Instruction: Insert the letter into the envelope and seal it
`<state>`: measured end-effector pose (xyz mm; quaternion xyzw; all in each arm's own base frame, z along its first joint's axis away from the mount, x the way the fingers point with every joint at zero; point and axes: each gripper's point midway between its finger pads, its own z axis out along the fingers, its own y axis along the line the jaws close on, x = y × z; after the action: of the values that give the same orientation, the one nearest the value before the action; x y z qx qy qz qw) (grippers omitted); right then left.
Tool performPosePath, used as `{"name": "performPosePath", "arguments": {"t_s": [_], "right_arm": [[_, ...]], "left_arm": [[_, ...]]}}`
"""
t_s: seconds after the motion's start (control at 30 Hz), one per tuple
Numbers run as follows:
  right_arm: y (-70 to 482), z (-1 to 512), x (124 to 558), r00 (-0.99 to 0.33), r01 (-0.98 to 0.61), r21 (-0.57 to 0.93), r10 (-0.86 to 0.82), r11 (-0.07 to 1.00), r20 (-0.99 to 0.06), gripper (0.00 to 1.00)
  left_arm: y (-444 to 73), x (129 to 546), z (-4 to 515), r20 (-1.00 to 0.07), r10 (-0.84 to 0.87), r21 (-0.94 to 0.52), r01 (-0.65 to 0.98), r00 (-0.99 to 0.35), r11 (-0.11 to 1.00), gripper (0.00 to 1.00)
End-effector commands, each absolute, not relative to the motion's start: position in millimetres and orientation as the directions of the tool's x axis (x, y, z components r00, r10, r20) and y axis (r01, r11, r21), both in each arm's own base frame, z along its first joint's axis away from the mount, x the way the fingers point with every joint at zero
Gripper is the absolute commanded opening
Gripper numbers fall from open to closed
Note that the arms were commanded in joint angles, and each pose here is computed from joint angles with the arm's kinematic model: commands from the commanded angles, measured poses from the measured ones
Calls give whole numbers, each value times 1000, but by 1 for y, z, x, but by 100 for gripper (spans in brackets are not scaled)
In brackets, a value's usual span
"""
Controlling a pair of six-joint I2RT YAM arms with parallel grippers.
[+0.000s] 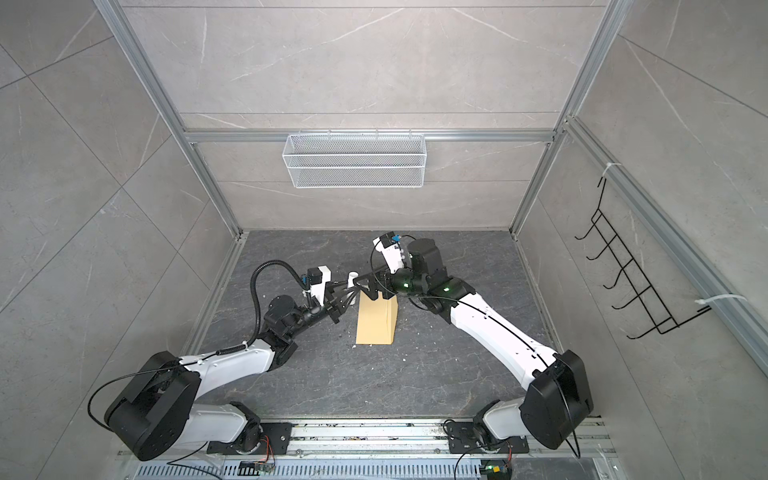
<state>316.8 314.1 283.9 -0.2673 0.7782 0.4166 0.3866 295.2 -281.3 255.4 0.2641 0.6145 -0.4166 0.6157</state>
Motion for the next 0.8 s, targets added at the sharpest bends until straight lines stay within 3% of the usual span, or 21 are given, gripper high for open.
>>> {"name": "performPosePath", "arguments": {"t_s": [0.0,0.4,0.5,0.77], "right_arm": [[327,297,319,-537,-754,438,-76,490,-840,85],[346,296,321,-551,-757,461,-73,463,-832,48],[349,297,321,-554,-759,465,-75,455,-829,43],[353,294,320,-546,-773,456,-97,442,-832,11]], "left_arm": [[-284,292,292,-965,-260,-147,862,-18,484,0],[-287,293,290,-969,-245,-142,866,-23,480,0],[-287,292,291,-970,-243,-139,866,-21,480,0],[-288,292,287,-974,-225,-139,868,-32,477,0]]}}
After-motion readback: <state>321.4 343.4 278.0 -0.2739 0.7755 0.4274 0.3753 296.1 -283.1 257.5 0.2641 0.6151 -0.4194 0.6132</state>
